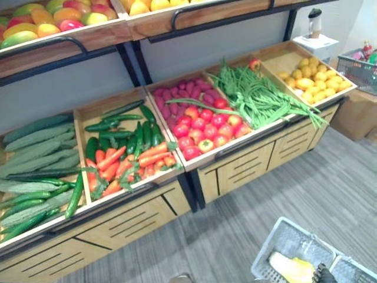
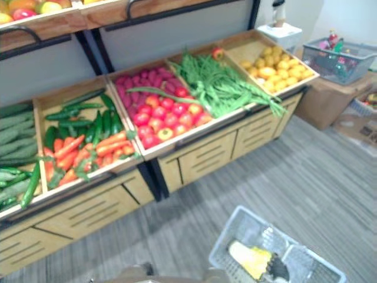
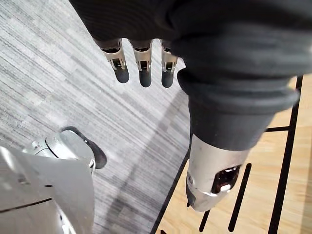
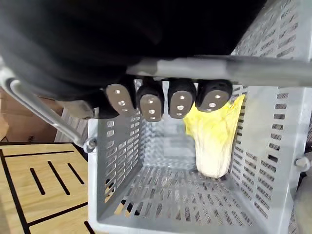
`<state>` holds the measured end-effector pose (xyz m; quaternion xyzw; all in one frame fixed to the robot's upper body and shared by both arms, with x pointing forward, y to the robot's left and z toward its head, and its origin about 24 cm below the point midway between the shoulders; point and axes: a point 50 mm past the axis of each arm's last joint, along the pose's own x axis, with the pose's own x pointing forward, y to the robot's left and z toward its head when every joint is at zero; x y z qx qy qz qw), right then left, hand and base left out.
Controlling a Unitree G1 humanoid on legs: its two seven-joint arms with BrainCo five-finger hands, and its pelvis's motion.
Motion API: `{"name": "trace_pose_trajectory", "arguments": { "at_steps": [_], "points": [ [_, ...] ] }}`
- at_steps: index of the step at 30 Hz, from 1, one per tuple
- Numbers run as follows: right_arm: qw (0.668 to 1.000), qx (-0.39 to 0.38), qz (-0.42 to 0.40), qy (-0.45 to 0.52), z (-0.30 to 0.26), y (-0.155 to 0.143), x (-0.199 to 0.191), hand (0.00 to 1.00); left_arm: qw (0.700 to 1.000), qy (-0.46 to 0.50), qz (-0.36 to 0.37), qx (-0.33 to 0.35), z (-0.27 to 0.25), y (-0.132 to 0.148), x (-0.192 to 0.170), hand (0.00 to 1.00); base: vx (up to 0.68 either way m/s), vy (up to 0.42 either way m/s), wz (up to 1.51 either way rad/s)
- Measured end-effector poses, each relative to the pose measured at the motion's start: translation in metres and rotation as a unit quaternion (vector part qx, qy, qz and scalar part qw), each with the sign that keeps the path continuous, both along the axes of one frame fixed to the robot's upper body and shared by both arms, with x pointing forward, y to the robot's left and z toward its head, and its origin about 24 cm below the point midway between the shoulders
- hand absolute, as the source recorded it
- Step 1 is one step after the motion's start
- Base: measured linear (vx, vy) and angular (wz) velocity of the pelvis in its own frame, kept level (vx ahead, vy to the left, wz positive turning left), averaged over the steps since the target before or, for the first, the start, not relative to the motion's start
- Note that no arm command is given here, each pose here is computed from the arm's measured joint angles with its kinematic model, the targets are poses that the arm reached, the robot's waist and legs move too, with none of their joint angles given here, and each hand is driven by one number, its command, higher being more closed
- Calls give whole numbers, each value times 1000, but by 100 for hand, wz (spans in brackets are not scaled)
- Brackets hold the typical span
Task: Pick vegetable in the basket
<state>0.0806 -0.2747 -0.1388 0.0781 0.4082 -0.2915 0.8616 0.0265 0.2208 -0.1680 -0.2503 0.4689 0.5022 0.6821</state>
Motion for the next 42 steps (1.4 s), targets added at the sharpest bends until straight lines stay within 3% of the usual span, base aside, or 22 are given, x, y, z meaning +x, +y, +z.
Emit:
{"name": "trace_pose_trajectory", "arguments": {
  "at_steps": [8,12,15,17,19,22,29,34,42],
  "points": [
    [1000,14,19,-19,-2,27,5,100,1000,-5,-6,13,2,0,-1,0,166,219,-38],
    [999,6,23,-23,0,23,10,100,1000,-4,-24,5,1,-5,2,0,190,107,-49],
    [999,-2,37,-25,2,20,18,100,998,-10,-58,2,1,-8,13,0,126,84,-87],
    [999,-3,42,-15,1,17,19,100,993,-8,-119,16,3,-4,23,0,97,89,-65],
    [999,-6,42,-6,0,13,16,100,975,-15,-218,46,8,1,45,0,70,85,-25],
    [999,-7,42,-13,1,14,20,100,952,-39,-292,84,17,4,69,0,25,49,-3],
    [994,-7,100,-36,5,32,49,100,925,-84,-340,144,34,7,100,0,9,-126,-9],
    [995,-34,85,-37,10,18,42,100,894,-156,-392,152,49,-35,119,0,1,-227,30],
    [996,-36,73,-40,9,23,27,100,814,-309,-371,323,133,-25,156,0,-19,-66,12]
  ]
}}
